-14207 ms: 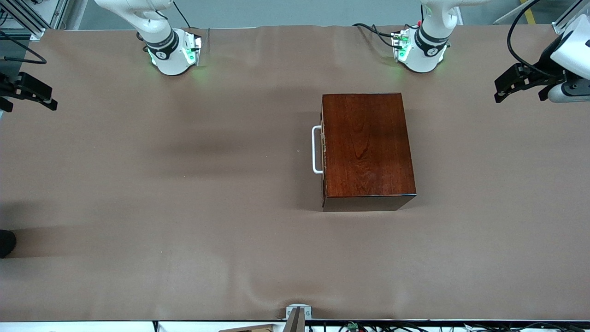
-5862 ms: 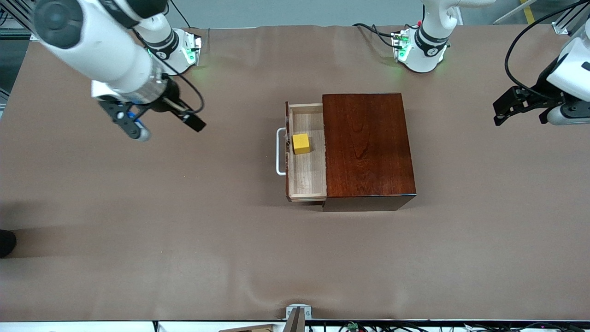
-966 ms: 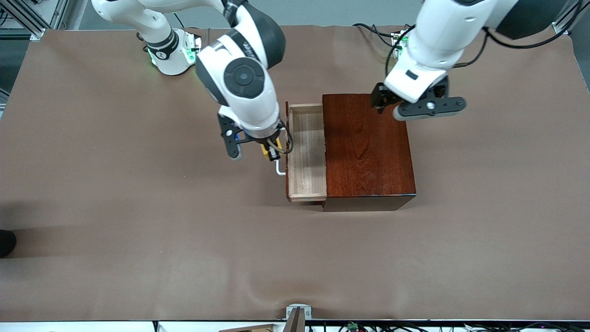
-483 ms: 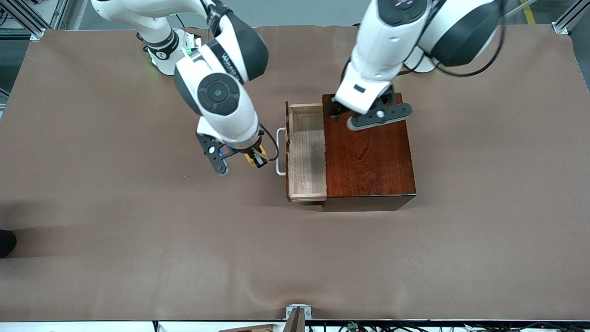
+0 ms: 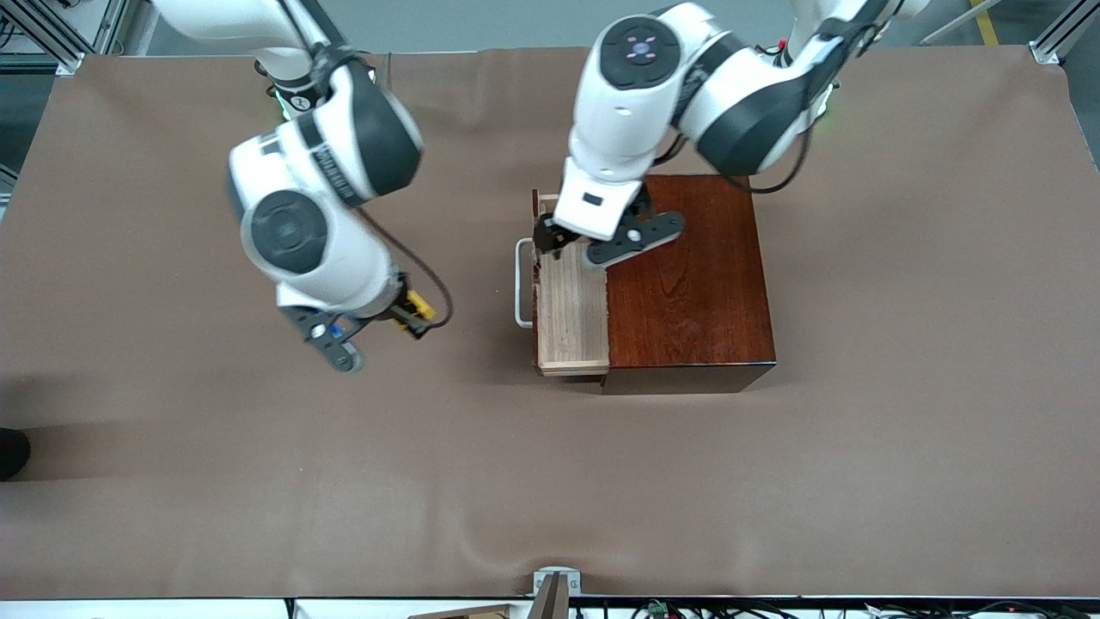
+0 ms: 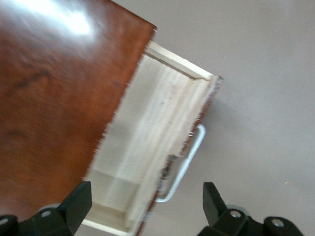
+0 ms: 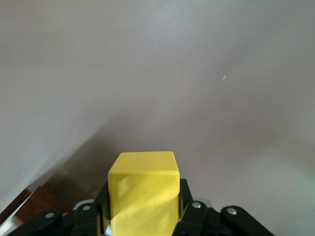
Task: Open drawer, take yellow block, close drawer
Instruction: 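Carry the cube away with the right gripper while the left gripper reaches the drawer, then push the drawer shut with the left gripper while the right gripper holds the cube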
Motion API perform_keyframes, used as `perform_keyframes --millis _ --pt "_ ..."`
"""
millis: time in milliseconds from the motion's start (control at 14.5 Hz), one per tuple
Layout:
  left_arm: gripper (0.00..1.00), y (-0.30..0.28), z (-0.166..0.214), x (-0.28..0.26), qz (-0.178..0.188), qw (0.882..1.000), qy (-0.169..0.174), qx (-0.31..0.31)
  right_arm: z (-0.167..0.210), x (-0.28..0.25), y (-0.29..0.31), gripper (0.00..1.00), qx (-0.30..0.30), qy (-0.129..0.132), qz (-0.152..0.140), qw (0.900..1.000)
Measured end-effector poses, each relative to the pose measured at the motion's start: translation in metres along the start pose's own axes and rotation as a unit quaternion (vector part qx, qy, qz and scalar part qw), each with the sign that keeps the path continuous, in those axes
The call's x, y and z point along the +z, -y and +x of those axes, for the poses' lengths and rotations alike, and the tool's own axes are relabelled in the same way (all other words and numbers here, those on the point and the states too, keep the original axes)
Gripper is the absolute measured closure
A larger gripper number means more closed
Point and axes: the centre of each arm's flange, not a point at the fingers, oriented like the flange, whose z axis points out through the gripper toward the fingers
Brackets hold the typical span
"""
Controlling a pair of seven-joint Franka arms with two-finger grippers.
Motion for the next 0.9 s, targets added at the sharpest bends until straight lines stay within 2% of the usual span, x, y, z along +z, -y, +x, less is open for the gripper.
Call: perform_keyframes --millis 207,345,483,690,897 --pt "0.00 -0.032 -0.024 0.030 -0.033 0.997 -0.015 -0.073 0.045 0.001 -0.024 0.44 -0.034 0.004 -0.006 0.999" --pt "0.00 -0.047 -0.041 0.053 -0.050 0.993 -0.032 -0.105 0.062 0.005 -0.036 0.44 -0.054 -0.001 -0.016 0.998" --pt "0.00 -0.063 -0.064 0.076 -0.073 0.988 -0.050 -0.128 0.072 0.008 -0.043 0.44 -0.073 -0.008 -0.026 0.997" --pt "0.00 -0.086 -0.103 0.118 -0.098 0.980 -0.075 -0.153 0.092 0.009 -0.056 0.44 -0.100 -0.007 -0.027 0.995" --pt "0.00 -0.093 -0.120 0.166 -0.102 0.975 -0.094 -0.172 0.122 0.014 -0.075 0.44 -0.126 -0.009 -0.019 0.992"
